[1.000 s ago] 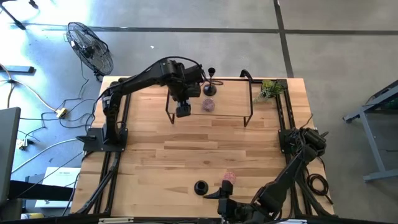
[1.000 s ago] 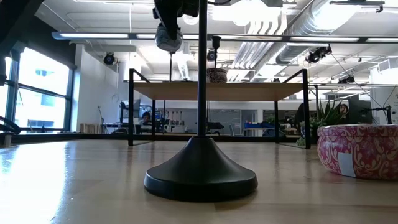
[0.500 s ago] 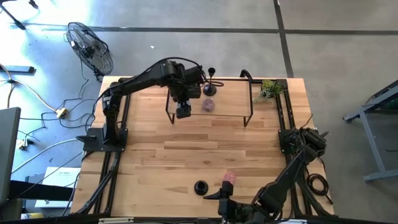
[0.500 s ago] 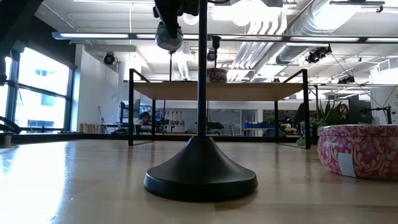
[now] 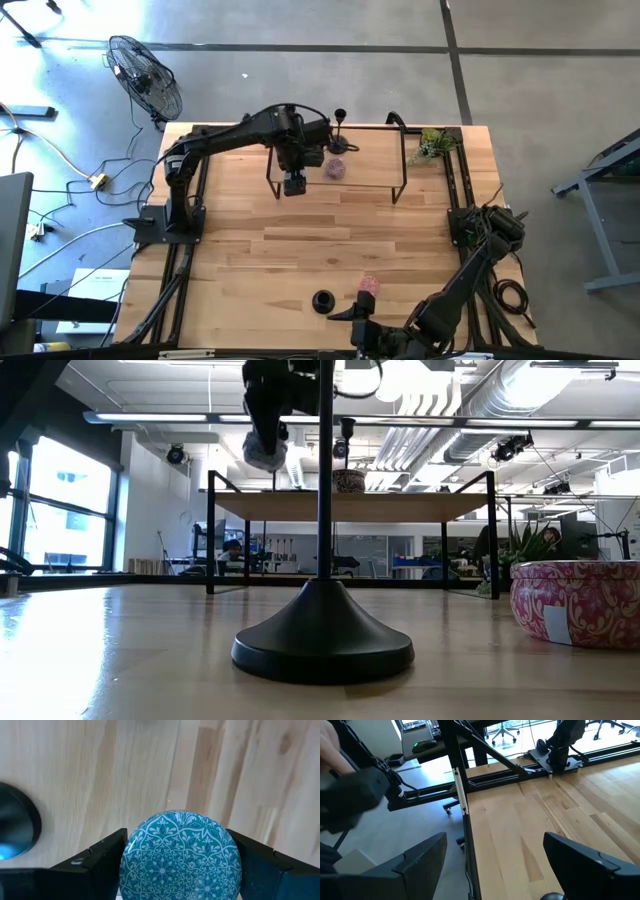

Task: Pick & Place candle stick holders
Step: Put the blue scented candle on the shelf

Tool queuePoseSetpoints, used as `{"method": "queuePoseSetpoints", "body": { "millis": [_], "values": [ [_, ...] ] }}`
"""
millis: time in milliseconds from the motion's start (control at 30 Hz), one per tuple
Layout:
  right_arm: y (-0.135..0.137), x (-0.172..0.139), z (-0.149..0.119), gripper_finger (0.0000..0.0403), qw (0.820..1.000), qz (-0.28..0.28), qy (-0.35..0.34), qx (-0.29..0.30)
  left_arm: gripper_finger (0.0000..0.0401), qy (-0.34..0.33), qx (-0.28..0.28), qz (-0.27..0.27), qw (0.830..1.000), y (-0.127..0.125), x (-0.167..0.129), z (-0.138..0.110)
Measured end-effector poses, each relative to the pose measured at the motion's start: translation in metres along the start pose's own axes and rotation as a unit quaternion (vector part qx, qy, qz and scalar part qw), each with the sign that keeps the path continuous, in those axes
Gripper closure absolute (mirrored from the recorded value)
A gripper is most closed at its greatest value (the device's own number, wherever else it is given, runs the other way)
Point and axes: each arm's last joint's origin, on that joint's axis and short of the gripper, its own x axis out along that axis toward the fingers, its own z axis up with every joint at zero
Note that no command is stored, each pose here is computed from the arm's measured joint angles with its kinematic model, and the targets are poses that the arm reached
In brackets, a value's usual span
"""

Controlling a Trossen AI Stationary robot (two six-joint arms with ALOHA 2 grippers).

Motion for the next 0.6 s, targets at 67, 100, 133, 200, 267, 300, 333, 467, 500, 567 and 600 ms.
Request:
{"method": "queuePoseSetpoints", "body": {
  "millis": [67, 100, 133, 200, 267, 300, 333, 467, 500, 567, 600],
  "values": [
    [0.0, 0.0, 0.0, 0.0075, 1.0, 0.0, 0.0, 0.0, 0.0113, 0.008, 0.003, 0.007, 1.0, 0.001, 0.008, 0.0],
    [0.0, 0.0, 0.0, 0.0075, 1.0, 0.0, 0.0, 0.0, 0.0113, 0.01, 0.005, 0.006, 1.0, 0.001, 0.012, 0.0],
    [0.0, 0.0, 0.0, 0.0075, 1.0, 0.0, 0.0, 0.0, 0.0113, 0.012, 0.008, 0.006, 1.0, 0.001, 0.015, 0.0],
    [0.0, 0.0, 0.0, 0.0075, 1.0, 0.0, 0.0, 0.0, 0.0113, 0.013, 0.013, 0.006, 1.0, 0.002, 0.021, 0.0],
    [0.0, 0.0, 0.0, 0.0075, 1.0, 0.0, 0.0, -0.002, 0.0113, 0.014, 0.016, 0.006, 1.0, 0.002, 0.026, 0.0],
    [0.0, 0.0, 0.0, 0.0075, 1.0, 0.0, 0.0, -0.002, 0.0113, 0.014, 0.017, 0.006, 1.0, 0.002, 0.028, 0.0],
    [0.0, 0.0, 0.0, 0.0075, 1.0, 0.0, 0.0, -0.002, 0.0113, 0.013, 0.019, 0.006, 1.0, 0.002, 0.03, 0.0],
    [0.0, 0.0, 0.0, 0.0075, 1.0, 0.0, 0.0, -0.002, 0.0113, 0.011, 0.02, 0.006, 1.0, 0.003, 0.031, 0.001],
    [0.0, 0.0, 0.0, 0.0075, 1.0, 0.0, 0.0, -0.002, 0.0113, 0.009, 0.02, 0.006, 1.0, 0.003, 0.031, 0.001],
    [0.0, 0.0, 0.0, 0.0075, 1.0, 0.0, 0.0, -0.003, 0.0113, 0.005, 0.021, 0.007, 1.0, 0.003, 0.031, 0.002],
    [0.0, 0.0, 0.0, 0.0075, 1.0, 0.0, 0.0, -0.003, 0.0113, 0.005, 0.02, 0.007, 1.0, 0.003, 0.031, 0.002]
  ]
}}
